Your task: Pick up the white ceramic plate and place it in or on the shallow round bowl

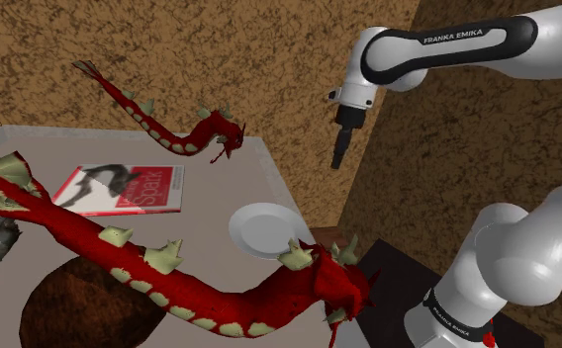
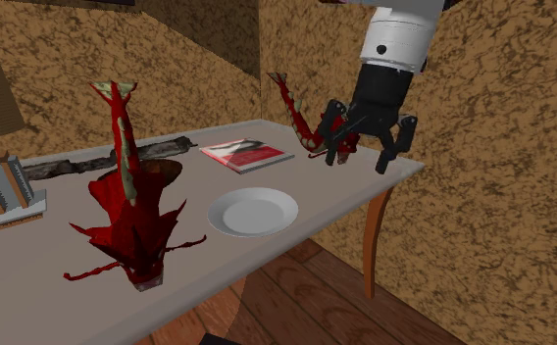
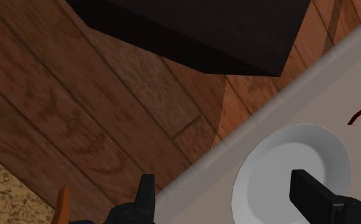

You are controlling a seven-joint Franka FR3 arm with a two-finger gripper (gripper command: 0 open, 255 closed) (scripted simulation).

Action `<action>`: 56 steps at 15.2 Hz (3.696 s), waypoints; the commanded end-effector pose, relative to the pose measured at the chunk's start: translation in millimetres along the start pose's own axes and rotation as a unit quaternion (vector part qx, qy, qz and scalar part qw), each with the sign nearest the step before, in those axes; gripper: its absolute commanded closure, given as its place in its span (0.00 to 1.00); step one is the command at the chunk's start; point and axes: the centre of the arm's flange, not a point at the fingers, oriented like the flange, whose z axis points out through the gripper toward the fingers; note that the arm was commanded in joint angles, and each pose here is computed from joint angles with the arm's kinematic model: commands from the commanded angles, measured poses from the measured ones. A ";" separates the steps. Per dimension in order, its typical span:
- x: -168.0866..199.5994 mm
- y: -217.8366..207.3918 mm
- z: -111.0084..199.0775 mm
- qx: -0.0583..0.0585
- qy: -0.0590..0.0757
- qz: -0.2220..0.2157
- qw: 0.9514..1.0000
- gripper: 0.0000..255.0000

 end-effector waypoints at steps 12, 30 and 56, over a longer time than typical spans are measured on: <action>150.7 38.4 107.0 0.204 -0.008 -0.136 0.969 0.00; 172.4 17.8 161.5 0.238 -0.010 -0.158 0.958 0.00; 170.6 1.1 78.8 0.238 -0.010 -0.158 0.958 1.00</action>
